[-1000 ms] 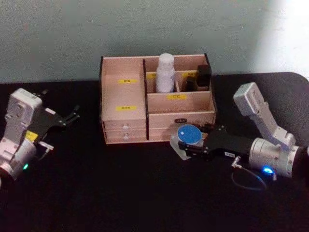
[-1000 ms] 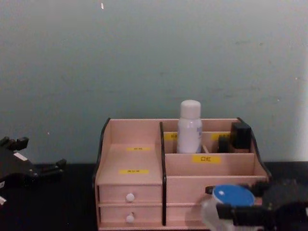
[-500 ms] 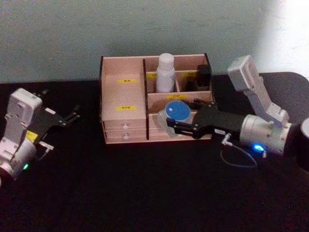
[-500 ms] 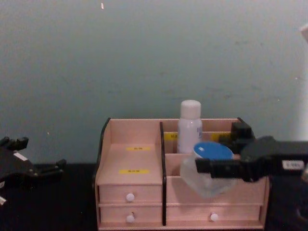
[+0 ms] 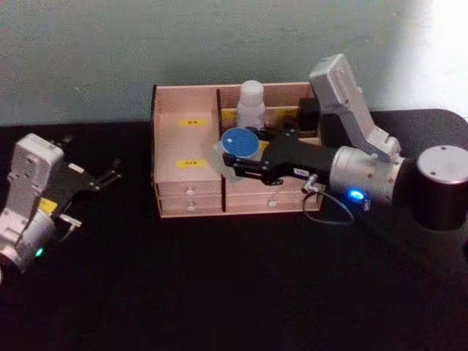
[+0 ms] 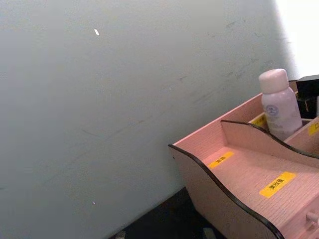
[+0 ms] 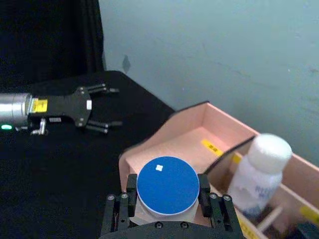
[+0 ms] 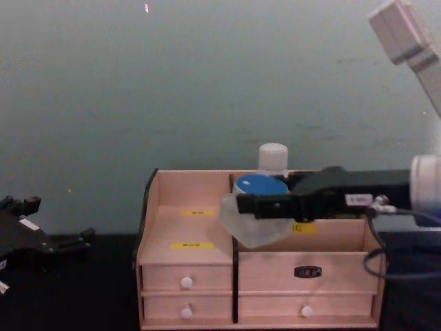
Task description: Pick up the facial cleanser and watermelon frost from the table and place them into the tiered storage box.
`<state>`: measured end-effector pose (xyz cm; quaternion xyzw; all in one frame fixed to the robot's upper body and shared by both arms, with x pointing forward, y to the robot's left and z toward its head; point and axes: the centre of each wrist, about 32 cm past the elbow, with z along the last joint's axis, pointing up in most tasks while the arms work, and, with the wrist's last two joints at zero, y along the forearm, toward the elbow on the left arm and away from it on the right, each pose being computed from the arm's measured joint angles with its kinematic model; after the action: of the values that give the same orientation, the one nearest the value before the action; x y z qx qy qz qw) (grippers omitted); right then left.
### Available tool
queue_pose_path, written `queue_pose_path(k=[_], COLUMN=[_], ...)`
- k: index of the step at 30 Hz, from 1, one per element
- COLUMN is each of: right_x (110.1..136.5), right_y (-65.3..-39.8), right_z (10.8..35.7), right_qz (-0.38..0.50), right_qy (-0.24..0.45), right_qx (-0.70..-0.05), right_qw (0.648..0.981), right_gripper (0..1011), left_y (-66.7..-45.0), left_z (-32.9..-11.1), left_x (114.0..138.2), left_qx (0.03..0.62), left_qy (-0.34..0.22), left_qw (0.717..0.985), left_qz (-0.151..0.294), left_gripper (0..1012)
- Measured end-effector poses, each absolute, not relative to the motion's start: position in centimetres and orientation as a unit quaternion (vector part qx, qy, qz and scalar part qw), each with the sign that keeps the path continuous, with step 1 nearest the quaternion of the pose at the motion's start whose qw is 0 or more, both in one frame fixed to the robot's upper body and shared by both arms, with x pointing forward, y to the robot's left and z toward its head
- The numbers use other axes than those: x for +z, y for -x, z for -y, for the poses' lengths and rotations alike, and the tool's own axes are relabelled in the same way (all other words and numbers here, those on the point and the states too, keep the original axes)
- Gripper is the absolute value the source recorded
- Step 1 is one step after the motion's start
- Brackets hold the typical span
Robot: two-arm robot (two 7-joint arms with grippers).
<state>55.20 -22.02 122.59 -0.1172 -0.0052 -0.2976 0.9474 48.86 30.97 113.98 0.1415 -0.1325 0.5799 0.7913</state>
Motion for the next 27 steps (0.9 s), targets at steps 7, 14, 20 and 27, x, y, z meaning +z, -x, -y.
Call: queue_pose_path(k=[7, 14, 20, 27], right_x=[122.9, 123.0, 123.0, 122.8], right_y=[-56.6, -58.2, -59.5, -61.0], right_z=[20.4, 19.1, 18.1, 17.0], right_qz=[0.004, 0.003, -0.001, -0.008], right_qy=[0.11, 0.109, 0.112, 0.117], right_qx=[-0.294, -0.297, -0.3, -0.301], right_qw=[0.949, 0.949, 0.947, 0.946], right_gripper=[718, 718, 718, 718], left_y=[-48.9, -48.9, -48.9, -48.9], left_z=[-31.0, -31.0, -31.0, -31.0], left_x=[114.0, 114.0, 114.0, 114.0], left_qx=[0.58, 0.58, 0.58, 0.58], left_qy=[-0.142, -0.141, -0.141, -0.141], left_qw=[0.791, 0.791, 0.791, 0.791], left_qz=[0.132, 0.132, 0.132, 0.132], left_gripper=[1001, 1001, 1001, 1001])
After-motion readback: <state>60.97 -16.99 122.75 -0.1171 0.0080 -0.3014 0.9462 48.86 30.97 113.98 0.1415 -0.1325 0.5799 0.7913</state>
